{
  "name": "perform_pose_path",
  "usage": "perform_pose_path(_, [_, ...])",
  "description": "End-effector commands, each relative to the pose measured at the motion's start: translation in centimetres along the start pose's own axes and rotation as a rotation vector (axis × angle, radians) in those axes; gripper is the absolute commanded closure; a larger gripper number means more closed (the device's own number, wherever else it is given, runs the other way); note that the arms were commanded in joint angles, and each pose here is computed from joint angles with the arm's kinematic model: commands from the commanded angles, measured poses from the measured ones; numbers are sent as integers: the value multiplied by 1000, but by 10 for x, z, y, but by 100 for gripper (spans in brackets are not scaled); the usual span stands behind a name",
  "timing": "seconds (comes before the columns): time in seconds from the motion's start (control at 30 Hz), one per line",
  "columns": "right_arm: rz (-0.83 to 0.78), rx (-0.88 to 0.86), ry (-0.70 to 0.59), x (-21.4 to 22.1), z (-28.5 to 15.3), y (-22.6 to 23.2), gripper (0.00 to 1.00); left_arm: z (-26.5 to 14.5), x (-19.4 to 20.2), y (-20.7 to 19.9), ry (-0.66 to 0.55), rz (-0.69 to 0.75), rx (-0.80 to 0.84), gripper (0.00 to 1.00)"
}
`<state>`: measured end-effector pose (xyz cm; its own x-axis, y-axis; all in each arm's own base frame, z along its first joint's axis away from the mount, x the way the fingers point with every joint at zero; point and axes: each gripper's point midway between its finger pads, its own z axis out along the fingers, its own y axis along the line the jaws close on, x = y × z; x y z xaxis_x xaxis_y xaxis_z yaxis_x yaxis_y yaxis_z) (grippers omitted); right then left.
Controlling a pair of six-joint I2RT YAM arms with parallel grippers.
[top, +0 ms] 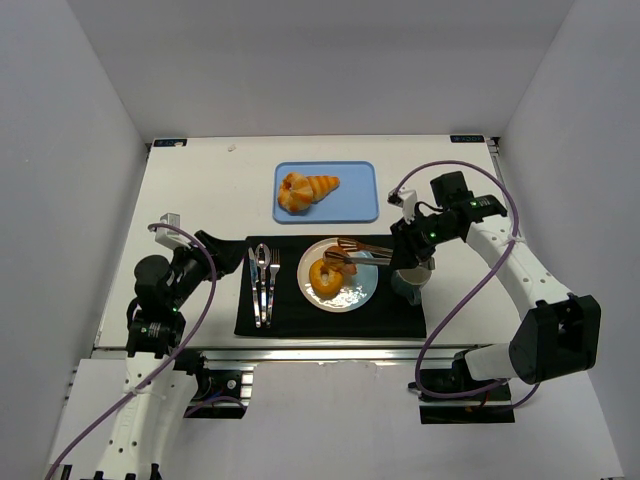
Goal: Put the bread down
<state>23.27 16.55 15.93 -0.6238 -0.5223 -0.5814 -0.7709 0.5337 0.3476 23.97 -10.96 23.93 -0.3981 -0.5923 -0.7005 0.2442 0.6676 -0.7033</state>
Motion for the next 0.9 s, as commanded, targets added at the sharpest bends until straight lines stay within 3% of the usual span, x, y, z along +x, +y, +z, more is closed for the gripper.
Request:
perform_pose_path(0.0, [-43,8,-88,-28,-12,5,48,0,-3,-3,-8,3,10,16])
perform_pose_path(0.33, [-44,27,-125,-42,-16,0,47,0,-3,-3,-3,5,10,16])
perform_pose_path(0.57, [-4,45,-204,-64,-25,-9,51,0,-3,-4,-4,7,11,16])
perform_pose_path(0.77, [80,113,-317,-88,-52,-45,57,0,-4,-4,-8,8,12,16])
perform_pose_path(0.87, [202,187,-408,-92,-77,-84,62,1,-5,-4,-10,8,14,16])
